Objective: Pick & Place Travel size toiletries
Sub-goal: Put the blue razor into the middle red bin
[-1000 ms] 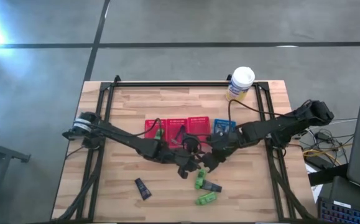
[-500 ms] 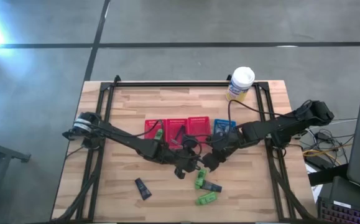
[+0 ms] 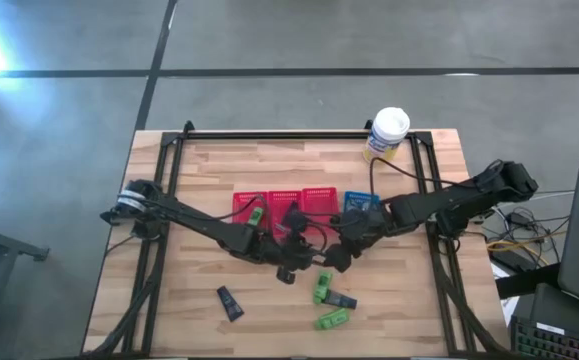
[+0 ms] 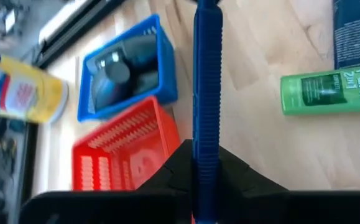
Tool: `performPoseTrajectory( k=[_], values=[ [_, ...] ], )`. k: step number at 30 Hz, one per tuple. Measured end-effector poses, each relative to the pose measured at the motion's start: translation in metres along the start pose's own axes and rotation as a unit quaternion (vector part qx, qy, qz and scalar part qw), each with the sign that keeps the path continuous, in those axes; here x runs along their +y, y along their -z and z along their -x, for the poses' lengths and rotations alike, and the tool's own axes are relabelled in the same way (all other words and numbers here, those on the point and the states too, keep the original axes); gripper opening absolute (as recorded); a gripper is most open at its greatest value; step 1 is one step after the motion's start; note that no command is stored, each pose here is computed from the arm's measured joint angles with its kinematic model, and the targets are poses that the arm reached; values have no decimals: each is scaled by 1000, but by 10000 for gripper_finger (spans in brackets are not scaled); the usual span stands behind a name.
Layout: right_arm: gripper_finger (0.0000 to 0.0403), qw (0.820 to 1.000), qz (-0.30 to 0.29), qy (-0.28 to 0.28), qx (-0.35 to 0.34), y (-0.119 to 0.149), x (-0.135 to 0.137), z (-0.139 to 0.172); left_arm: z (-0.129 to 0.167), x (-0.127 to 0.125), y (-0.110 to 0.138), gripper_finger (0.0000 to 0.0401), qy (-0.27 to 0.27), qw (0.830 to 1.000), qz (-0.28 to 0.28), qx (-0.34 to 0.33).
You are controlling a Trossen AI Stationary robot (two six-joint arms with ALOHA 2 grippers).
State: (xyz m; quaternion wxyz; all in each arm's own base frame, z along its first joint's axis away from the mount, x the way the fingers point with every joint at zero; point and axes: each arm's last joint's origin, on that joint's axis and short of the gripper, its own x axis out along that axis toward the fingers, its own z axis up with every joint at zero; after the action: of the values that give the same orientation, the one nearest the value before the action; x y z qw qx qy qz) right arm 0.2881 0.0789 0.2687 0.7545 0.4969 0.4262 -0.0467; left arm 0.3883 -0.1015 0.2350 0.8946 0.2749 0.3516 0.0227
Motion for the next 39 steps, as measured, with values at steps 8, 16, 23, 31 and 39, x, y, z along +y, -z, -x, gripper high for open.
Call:
performPoseTrajectory(
  k=[8,16,23,31,39],
  values=[
    [285,998,-1,29,-62,0,-1,17,-3,-9,17,34,-17,990,130,43],
    [335,967,-9,96,-237,5,-7,63,0,-15,33,34,-40,925,373,52],
    [361,946,-13,126,-297,17,-20,101,23,10,58,34,-87,745,661,-4],
    [364,943,-17,137,-303,21,-32,98,22,33,98,37,-27,617,785,-52],
    [364,942,-30,151,-298,24,-43,88,9,32,107,41,27,562,826,-28]
  ],
)
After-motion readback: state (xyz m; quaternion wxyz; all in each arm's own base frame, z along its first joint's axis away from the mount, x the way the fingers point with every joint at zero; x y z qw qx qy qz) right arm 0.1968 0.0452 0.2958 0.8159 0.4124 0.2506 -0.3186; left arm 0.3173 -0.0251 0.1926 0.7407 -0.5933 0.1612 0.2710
